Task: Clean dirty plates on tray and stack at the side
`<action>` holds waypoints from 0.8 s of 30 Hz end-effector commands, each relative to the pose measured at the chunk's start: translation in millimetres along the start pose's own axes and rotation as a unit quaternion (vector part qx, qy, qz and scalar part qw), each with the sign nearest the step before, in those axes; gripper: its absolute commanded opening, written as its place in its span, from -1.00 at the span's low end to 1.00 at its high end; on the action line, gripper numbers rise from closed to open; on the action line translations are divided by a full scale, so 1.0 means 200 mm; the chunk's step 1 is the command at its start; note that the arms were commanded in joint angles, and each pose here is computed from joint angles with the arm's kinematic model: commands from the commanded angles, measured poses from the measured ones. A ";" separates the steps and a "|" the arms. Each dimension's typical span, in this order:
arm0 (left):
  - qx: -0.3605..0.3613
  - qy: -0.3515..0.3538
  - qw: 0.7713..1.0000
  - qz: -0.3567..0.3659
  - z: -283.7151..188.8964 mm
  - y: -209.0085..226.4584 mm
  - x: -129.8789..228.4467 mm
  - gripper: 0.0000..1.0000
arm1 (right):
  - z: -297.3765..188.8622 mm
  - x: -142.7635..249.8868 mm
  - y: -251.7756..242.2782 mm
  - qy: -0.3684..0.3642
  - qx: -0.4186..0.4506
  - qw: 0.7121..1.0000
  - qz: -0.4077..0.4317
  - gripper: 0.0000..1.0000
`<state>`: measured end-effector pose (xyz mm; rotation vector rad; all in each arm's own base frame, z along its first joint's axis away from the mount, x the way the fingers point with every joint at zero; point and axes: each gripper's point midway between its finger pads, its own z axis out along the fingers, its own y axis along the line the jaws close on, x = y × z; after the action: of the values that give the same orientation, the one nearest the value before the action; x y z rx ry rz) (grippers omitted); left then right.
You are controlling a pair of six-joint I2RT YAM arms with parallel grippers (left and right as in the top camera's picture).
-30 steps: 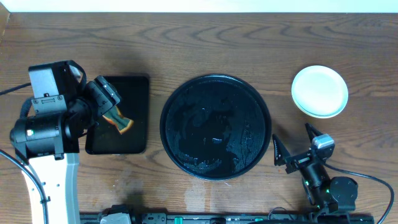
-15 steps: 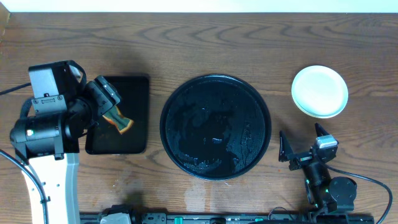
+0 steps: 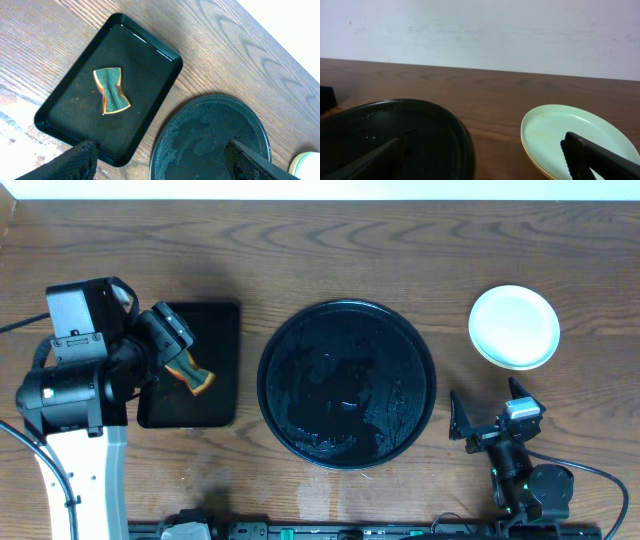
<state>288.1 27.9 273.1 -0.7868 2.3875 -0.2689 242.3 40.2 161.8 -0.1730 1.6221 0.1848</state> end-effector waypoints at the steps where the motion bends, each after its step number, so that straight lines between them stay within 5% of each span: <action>1: -0.002 -0.003 1.000 -0.003 -0.01 0.00 -0.01 0.64 | 0.00 0.00 -0.02 0.000 0.011 1.000 -0.009 0.98; 17: -0.028 -0.014 0.999 0.024 -0.01 0.05 -0.03 0.64 | 0.00 0.00 -0.02 0.000 0.011 1.000 -0.009 0.99; 24: -0.040 0.092 0.987 0.124 0.11 0.08 0.29 0.65 | 0.00 0.00 -0.02 0.000 0.011 1.000 -0.009 0.98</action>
<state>263.7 18.6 246.3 -0.7124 2.5502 -0.1927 242.3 40.0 161.9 -0.1783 1.6209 0.1786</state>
